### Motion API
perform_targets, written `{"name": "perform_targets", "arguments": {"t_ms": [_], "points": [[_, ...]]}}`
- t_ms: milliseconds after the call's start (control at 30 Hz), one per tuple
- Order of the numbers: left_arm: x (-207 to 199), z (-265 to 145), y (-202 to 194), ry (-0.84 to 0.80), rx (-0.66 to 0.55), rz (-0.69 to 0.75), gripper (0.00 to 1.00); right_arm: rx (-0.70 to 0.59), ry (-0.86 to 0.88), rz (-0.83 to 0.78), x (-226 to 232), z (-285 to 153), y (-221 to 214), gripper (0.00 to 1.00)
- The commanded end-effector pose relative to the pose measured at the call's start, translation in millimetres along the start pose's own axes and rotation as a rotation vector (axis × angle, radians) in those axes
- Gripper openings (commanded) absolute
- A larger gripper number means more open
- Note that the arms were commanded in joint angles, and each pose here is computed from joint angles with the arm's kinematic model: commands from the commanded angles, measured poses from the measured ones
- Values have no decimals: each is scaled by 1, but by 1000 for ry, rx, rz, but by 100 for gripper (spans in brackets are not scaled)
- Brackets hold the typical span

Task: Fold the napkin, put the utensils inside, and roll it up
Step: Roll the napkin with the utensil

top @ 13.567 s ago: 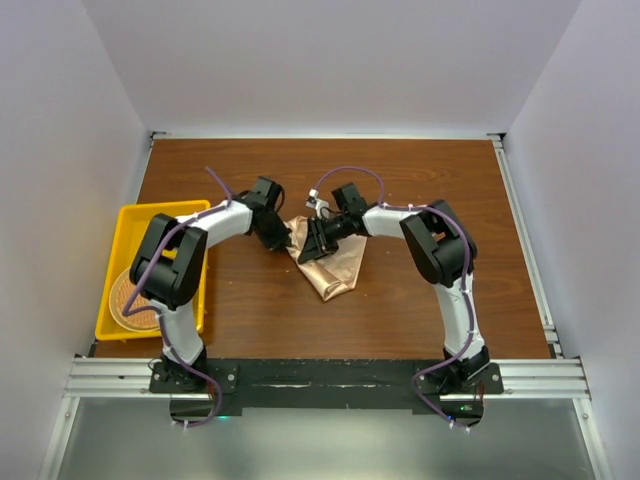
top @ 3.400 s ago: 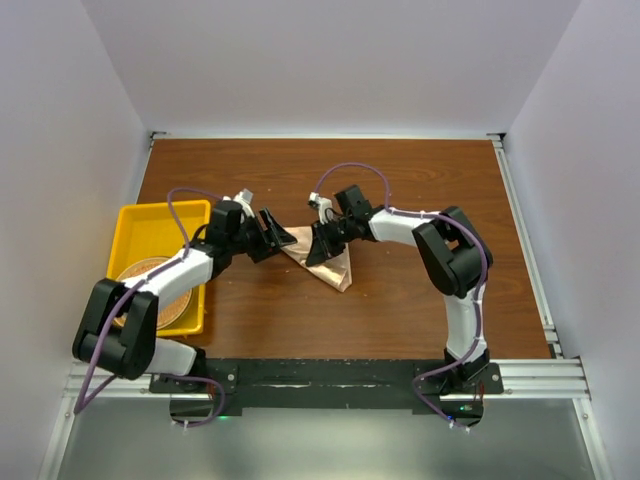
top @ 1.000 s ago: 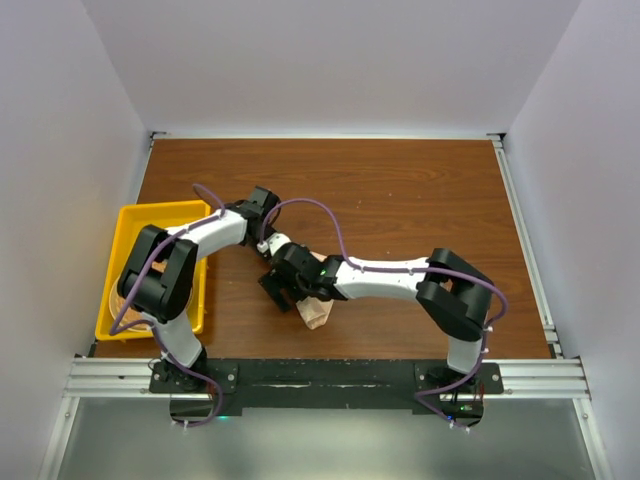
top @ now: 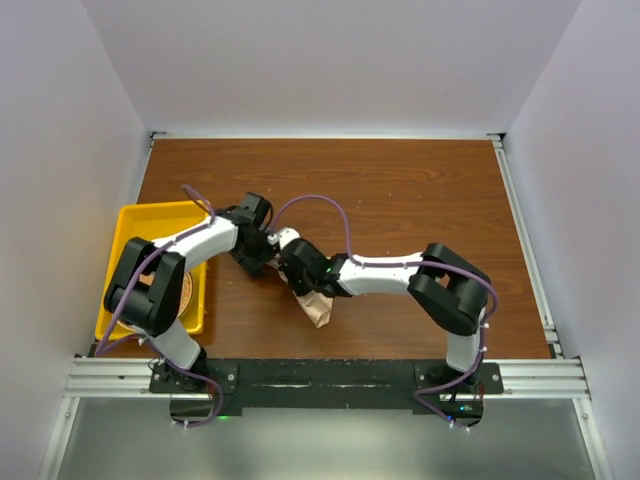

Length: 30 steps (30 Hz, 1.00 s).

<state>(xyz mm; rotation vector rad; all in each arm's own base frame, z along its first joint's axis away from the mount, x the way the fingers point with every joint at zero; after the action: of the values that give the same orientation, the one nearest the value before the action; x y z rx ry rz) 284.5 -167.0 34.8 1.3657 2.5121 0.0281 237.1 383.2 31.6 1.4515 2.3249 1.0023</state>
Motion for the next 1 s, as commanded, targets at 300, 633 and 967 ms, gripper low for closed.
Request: {"name": "perform_targets", "arguments": {"t_ms": [300, 633, 967], "points": [[-19, -91, 33, -394, -326, 290, 79, 386, 731, 320, 0, -23, -26, 0], [-67, -90, -15, -872, -284, 489, 45, 579, 758, 505, -39, -18, -42, 7], [-55, -31, -19, -789, -240, 495, 23, 590, 578, 396, -63, -8, -38, 13]]}}
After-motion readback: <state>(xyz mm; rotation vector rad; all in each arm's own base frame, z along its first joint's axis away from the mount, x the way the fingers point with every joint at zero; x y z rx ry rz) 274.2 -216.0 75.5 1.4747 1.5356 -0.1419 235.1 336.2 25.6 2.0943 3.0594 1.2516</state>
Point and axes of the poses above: each gripper's point midway between its finger pads, its own z axis out along the fingers, its own x axis along the line the jaws close on, y = z × x, the point moved 1 cm from there along -z, back along the fingers, and after that the axes turned 12 degrees about z, right-handed, at the moved point
